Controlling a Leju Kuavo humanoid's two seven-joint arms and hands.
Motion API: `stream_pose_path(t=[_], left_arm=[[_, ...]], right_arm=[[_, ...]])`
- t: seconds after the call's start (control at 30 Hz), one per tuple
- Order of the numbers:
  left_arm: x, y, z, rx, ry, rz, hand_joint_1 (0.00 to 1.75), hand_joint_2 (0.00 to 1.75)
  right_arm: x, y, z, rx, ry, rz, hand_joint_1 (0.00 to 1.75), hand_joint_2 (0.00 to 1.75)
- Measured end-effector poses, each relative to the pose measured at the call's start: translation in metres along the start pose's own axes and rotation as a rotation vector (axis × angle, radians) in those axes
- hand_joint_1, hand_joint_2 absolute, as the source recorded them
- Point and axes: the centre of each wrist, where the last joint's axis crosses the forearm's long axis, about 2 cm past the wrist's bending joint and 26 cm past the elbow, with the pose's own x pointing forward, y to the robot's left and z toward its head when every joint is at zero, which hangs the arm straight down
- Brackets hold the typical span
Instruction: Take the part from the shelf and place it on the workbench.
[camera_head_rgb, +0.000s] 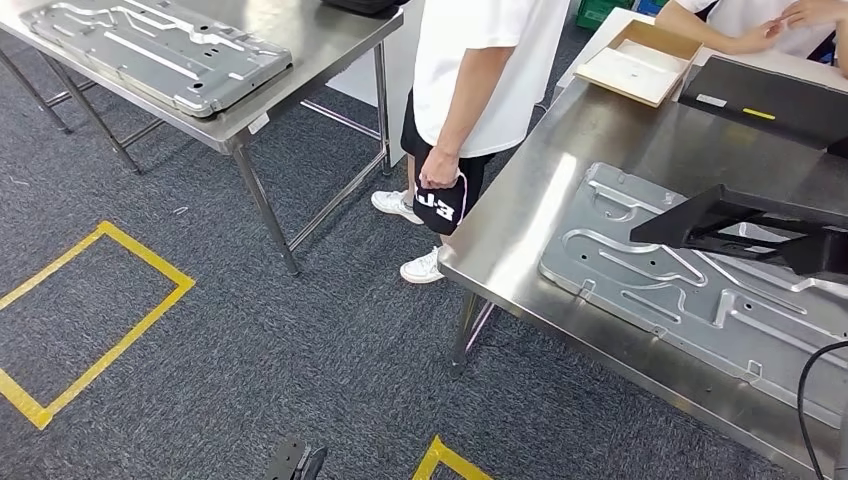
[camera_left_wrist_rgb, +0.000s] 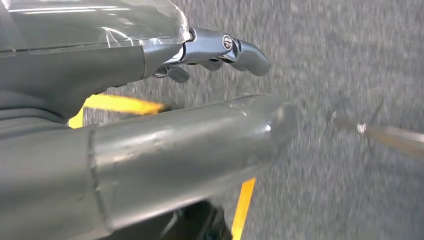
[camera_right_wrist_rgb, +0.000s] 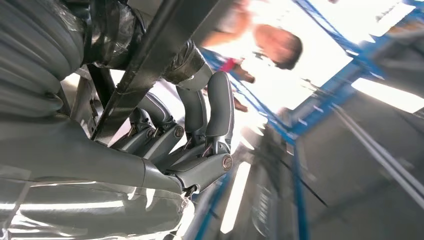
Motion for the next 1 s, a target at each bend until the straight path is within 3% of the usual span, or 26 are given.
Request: stream_pose_path(t=[0.2, 0.37, 0.5, 0.6, 0.73, 0.87, 1.0], left_arm=[[-0.001, 0.001, 0.001, -0.008, -0.003, -0.004, 0.0, 0.0], [0.0, 0.002, 0.0, -0.015, -0.007, -0.002, 0.0, 0.0], [0.0, 0.002, 0.0, -0.015, -0.009, -0.002, 0.0, 1.75], [0.0, 0.003, 0.0, -0.02, -0.011, -0.014, 0.0, 1.75], [0.0, 0.003, 0.0, -0.038, -0.014, -0.011, 0.0, 0.0], [-0.001, 0.009, 0.0, -0.043, -0.019, -0.004, 0.0, 0.0], [-0.001, 0.012, 0.001, -0.042, -0.017, -0.011, 0.0, 0.0]], right_arm=[[-0.029, -0.012, -0.043, 0.047, 0.171, 0.113, 1.75, 1.75], [-0.041, -0.022, -0.066, 0.066, 0.242, 0.161, 1.75, 1.75], [-0.047, -0.024, -0.068, 0.076, 0.269, 0.173, 0.0, 0.0], [-0.047, -0.026, -0.076, 0.094, 0.3, 0.188, 0.0, 0.0], [-0.045, -0.029, -0.1, 0.221, 0.414, 0.25, 0.0, 0.0], [-0.039, -0.035, -0.127, 0.357, 0.518, 0.316, 0.0, 0.0], [-0.042, -0.038, -0.132, 0.397, 0.553, 0.336, 0.0, 0.0]])
